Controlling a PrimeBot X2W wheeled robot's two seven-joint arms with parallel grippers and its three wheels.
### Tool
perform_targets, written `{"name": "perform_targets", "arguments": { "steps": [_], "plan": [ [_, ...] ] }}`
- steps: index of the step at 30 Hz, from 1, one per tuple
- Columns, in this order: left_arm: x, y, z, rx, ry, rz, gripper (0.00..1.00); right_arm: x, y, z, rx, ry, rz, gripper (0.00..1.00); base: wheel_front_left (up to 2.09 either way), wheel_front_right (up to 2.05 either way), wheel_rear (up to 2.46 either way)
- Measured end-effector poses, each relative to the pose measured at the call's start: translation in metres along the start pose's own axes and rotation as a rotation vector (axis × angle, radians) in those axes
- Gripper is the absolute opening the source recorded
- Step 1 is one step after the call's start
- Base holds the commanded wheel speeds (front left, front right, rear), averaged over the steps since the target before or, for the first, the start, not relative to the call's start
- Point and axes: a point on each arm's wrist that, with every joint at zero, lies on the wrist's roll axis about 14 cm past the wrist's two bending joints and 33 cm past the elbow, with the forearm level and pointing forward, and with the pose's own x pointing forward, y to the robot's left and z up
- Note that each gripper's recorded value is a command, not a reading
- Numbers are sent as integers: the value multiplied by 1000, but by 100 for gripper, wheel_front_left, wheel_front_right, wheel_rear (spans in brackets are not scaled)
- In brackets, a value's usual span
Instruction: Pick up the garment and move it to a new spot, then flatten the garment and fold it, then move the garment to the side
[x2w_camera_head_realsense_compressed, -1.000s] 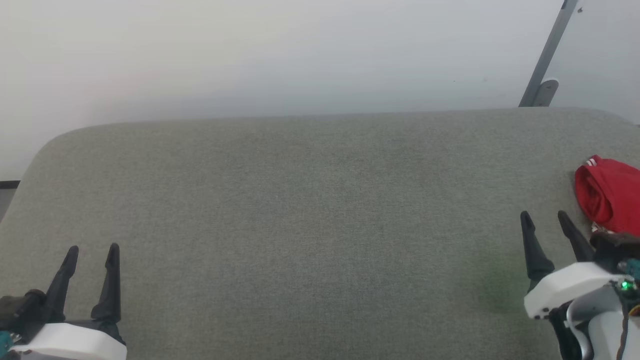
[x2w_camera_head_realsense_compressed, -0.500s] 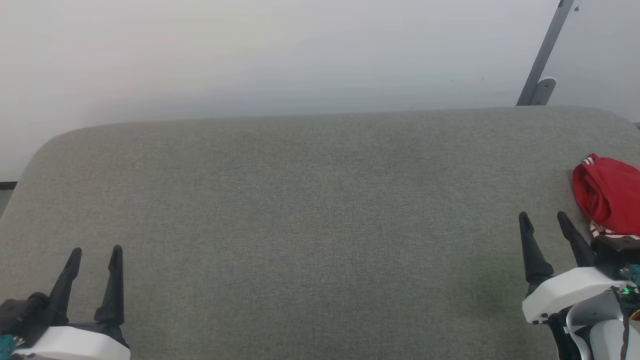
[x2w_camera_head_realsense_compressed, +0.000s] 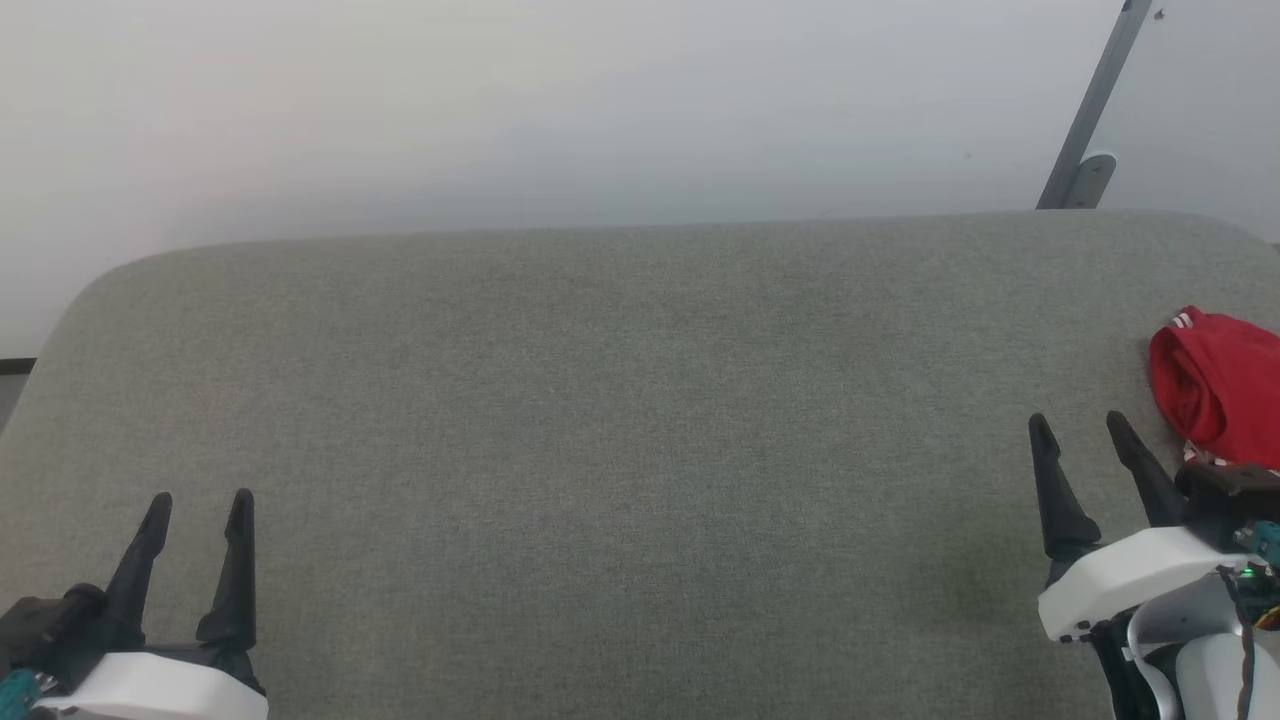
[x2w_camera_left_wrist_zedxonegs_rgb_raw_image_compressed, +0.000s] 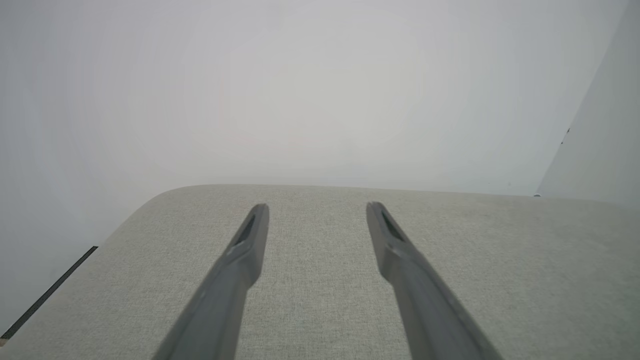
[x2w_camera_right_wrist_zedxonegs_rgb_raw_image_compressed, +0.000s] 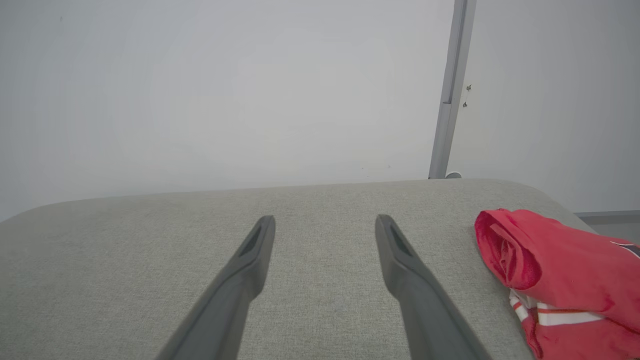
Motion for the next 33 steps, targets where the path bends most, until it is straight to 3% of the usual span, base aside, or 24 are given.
{"name": "perform_targets", "arguments": {
  "steps": [16,17,24,33],
  "plan": [
    [-1,4,4,-2,-14,17,100,1,2,0,2,3,5,100,0,0,0],
    [-1,5,4,-1,-15,21,0,1,2,-1,2,3,5,0,0,0,0],
    [-11,-4,-27,-83,70,46,0,-14,1,-37,49,111,-16,0,0,0,0],
    [-11,-4,-33,-238,91,86,0,-14,0,-38,215,112,-39,0,0,0,0]
  ]
}}
